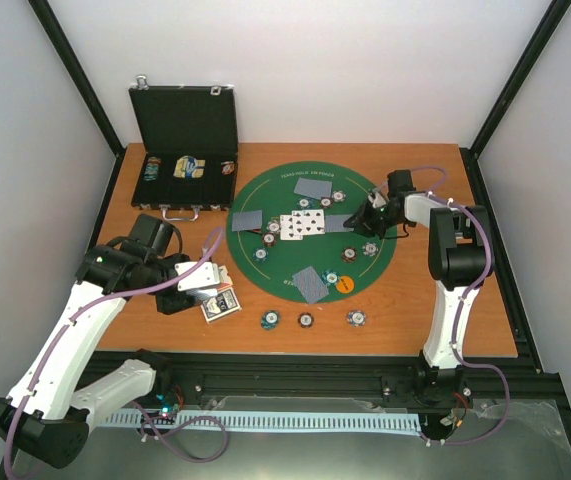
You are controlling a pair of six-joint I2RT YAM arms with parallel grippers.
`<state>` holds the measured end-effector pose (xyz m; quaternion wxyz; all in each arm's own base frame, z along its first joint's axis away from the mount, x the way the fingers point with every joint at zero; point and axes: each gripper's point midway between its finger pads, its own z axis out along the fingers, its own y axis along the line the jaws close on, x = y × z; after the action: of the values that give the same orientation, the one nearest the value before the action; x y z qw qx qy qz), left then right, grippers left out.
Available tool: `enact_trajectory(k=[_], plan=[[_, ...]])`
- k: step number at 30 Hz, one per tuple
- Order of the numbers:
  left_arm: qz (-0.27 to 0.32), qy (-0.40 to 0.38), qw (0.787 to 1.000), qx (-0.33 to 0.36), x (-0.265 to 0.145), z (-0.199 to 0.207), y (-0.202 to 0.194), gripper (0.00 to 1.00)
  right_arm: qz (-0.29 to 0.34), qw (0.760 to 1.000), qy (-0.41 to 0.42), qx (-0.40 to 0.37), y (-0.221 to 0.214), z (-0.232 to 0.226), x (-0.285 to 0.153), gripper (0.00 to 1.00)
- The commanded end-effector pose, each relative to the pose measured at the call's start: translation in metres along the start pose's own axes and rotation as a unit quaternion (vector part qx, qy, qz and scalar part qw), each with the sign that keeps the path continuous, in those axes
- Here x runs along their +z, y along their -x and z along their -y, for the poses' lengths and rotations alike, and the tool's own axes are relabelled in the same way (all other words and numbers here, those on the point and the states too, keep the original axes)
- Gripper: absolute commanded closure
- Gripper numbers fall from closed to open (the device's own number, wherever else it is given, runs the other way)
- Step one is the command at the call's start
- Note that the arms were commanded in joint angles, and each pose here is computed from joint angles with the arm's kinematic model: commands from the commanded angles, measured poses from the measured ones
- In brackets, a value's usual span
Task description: Distribute texas hold em gaming equipment
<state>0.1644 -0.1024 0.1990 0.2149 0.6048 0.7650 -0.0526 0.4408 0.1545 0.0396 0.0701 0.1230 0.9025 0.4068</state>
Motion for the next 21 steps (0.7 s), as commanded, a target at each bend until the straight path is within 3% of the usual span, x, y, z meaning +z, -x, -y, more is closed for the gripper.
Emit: enact_trajectory(k=[1,8,11,16,21], plan=[[0.012,0.009,1.000,-0.003,-0.005,-0.001,0.005,0.83,0.011,0.998,-0.061,0.003,0.007,0.021,-0.005,0.77],[0.013,0.010,1.000,-0.002,-0.007,-0.002,0.005,0.83,0.048,0.992,-0.120,-0.004,0.014,0.022,-0.028,0.48],[0.011,0.010,1.000,-0.002,-0.006,-0.002,0.004,0.83,0.062,0.990,-0.127,-0.012,0.016,0.014,-0.039,0.42],[0.007,0.010,1.000,-0.002,-0.005,-0.001,0.002,0.83,0.073,0.993,-0.074,-0.059,-0.005,-0.040,-0.047,0.32],[0.005,0.010,1.000,-0.003,-0.006,-0.002,0.002,0.83,0.021,0.990,0.018,-0.135,-0.079,-0.120,-0.022,0.25]])
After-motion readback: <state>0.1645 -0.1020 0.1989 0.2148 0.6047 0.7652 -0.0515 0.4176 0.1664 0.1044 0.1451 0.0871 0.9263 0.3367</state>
